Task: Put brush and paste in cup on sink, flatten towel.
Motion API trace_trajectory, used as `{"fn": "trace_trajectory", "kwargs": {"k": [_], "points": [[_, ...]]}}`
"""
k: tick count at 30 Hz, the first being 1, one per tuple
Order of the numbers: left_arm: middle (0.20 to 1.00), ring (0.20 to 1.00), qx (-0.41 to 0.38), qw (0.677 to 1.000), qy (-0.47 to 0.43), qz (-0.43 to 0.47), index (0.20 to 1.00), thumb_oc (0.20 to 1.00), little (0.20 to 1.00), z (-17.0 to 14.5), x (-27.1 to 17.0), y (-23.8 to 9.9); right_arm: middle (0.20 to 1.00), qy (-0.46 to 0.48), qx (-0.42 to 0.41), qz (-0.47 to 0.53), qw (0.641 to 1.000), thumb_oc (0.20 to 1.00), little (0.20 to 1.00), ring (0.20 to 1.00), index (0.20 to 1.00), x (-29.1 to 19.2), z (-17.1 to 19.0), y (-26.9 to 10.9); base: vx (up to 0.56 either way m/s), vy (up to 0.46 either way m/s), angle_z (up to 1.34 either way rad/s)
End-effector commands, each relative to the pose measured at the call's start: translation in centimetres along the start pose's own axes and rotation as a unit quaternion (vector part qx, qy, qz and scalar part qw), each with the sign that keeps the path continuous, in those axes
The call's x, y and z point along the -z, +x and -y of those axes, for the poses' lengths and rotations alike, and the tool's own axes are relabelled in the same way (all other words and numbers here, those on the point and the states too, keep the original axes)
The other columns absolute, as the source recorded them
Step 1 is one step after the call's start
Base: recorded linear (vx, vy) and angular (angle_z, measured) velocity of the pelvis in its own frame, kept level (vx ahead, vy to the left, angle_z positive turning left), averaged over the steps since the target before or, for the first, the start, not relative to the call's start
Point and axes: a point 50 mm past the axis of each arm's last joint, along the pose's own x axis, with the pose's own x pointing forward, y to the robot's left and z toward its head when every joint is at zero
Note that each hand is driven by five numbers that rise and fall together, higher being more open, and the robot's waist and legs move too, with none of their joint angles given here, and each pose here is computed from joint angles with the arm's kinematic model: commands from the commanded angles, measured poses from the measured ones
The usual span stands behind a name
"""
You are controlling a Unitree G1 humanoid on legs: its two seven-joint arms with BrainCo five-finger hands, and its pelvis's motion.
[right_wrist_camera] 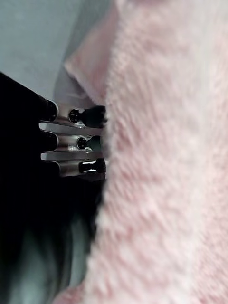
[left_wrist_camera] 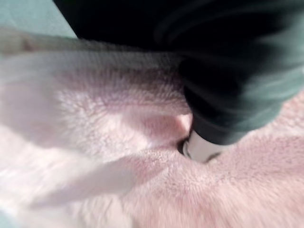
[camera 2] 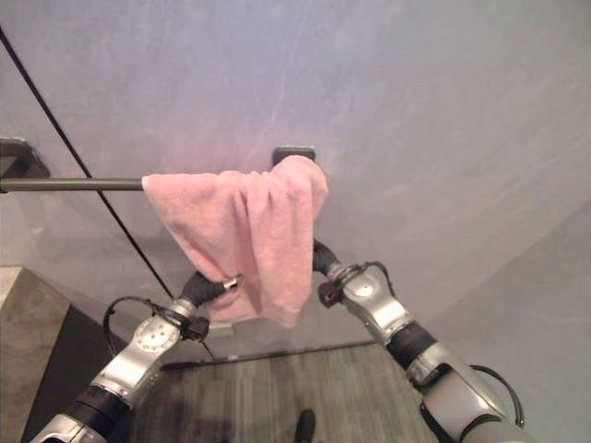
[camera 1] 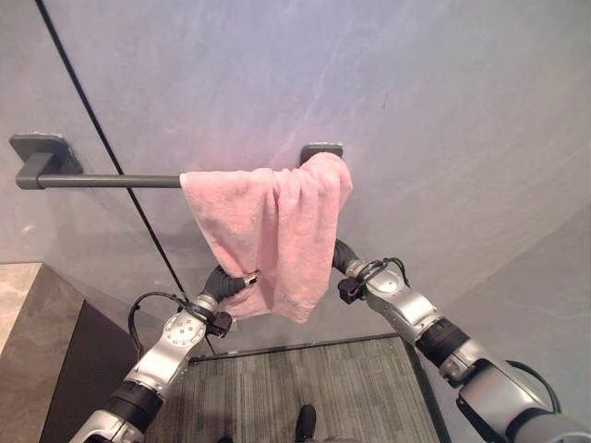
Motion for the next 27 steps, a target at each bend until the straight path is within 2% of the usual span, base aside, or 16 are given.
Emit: {"fn": "trace_trajectory", "kwargs": {"k": [1,2,4,5,10,15,19,22,27], "points": [[0.200,0.200,-0.003,0.998,0.018,0.054,0.200,0.200,0.200,-0.5,-2.7,1.9,0.533,0.016,-0.020,0.087,0.996,0.533,0.533,0.533,0.533,-4.5,-0.1,1.2,0.00,0.000,0.00],[0.200,0.200,-0.003,0.999,0.019,0.051,0.200,0.200,0.200,-0.5,-2.5,1.8,1.000,0.012,-0.021,0.083,0.996,1.000,1.000,1.000,1.000,-4.4,-0.1,1.1,0.00,0.000,0.00],[0.200,0.200,-0.003,0.999,0.021,0.049,0.200,0.200,0.200,-0.7,-2.5,1.8,1.000,-0.007,-0.027,0.083,0.996,1.000,1.000,1.000,1.000,-4.6,-0.1,0.9,0.00,0.000,0.00],[0.238,0.238,0.000,0.999,0.024,0.048,0.238,0.238,0.238,-0.6,-2.4,1.7,1.000,-0.018,-0.039,0.083,0.996,1.000,1.000,1.000,1.000,-4.8,-0.2,0.7,0.00,0.000,0.00],[0.275,0.275,0.009,0.998,0.025,0.050,0.275,0.275,0.275,-0.3,-2.5,1.8,1.000,-0.017,-0.054,0.079,0.995,1.000,1.000,1.000,1.000,-4.6,-0.1,0.4,0.00,0.000,0.00],[0.272,0.272,0.013,0.998,0.022,0.049,0.272,0.272,0.272,-0.2,-2.4,1.8,1.000,0.004,-0.066,0.077,0.995,1.000,1.000,1.000,1.000,-4.2,0.0,-0.1,0.00,0.000,0.00],[0.241,0.241,0.020,0.998,0.021,0.049,0.241,0.241,0.241,0.0,-2.3,1.8,1.000,0.008,-0.068,0.066,0.996,1.000,1.000,1.000,1.000,-3.3,0.5,-0.9,0.00,0.000,0.00],[0.203,0.203,0.023,0.998,0.023,0.049,0.203,0.203,0.203,0.0,-2.3,1.8,1.000,0.001,-0.057,0.057,0.997,1.000,1.000,1.000,1.000,-2.7,1.4,-1.5,0.00,0.000,0.00],[0.200,0.200,0.031,0.998,0.026,0.040,0.200,0.200,0.200,0.1,-1.8,1.7,1.000,-0.002,-0.021,0.017,1.000,1.000,1.000,1.000,1.000,-0.4,3.4,-2.9,0.00,0.000,0.00]]}}
